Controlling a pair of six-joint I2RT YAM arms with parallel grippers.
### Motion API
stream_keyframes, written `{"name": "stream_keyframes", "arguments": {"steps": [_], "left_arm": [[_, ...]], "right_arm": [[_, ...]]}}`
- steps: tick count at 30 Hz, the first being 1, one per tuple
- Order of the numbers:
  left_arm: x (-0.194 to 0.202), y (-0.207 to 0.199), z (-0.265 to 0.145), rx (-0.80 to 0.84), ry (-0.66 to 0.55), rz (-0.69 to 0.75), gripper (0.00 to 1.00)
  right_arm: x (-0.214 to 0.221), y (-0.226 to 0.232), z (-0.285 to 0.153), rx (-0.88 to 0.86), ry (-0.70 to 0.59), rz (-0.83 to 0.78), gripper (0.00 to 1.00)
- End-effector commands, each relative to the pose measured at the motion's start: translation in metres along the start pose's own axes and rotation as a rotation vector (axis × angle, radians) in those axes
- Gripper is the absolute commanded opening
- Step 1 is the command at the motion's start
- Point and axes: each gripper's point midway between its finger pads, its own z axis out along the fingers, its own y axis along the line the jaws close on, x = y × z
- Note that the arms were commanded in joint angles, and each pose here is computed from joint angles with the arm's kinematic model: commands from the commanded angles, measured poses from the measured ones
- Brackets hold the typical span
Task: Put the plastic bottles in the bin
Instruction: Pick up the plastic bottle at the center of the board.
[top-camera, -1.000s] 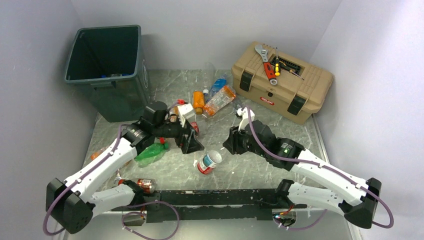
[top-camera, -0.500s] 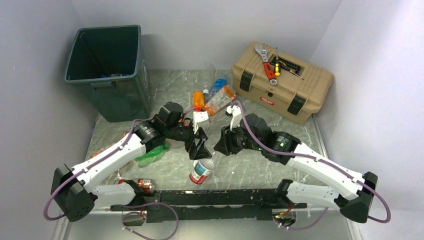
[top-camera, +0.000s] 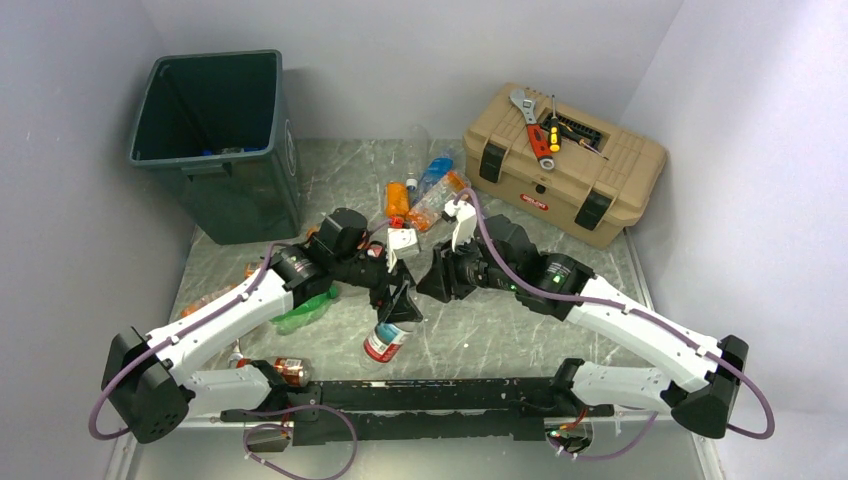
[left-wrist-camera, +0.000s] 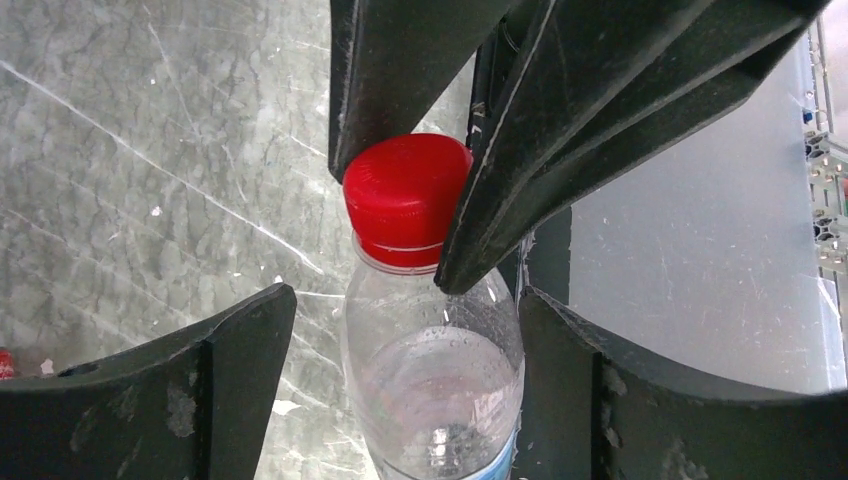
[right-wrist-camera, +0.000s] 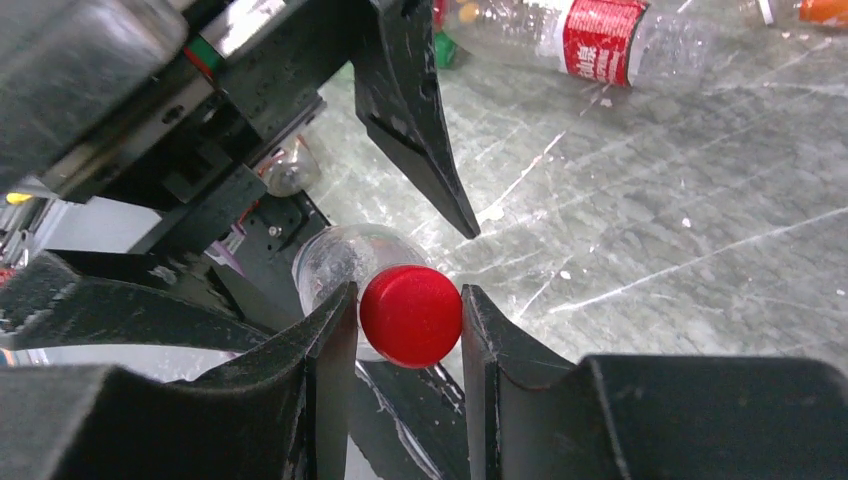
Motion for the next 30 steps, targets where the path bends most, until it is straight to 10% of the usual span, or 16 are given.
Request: {"name": "stream_keyframes", "arguments": {"steps": [1, 12, 20, 30], "left_arm": [[-0.006, -0.009, 0.001, 0.046, -0.018, -0.004, 0.86], [-0.008, -0.014, 0.004, 0.091, -0.007, -0.024, 0.44], [-0.038, -0.014, -0.010, 0.028, -0.133, 0.004, 0.34], [-0.135, -0.015, -0.062, -0.149, -0.538, 0.037, 0.30]], "right_arm": [[-0.044, 0.024, -0.012, -0.079, -0.149, -0.012, 0.00], [-0.056, 0.022, -0.023, -0.075, -0.241, -0.039, 0.00], [-0.058, 0.014, -0.051, -0.030, -0.312, -0.052, 0.95], [-0.014, 0.014, -0.078, -0.203, -0.491, -0.051, 0.98]]}}
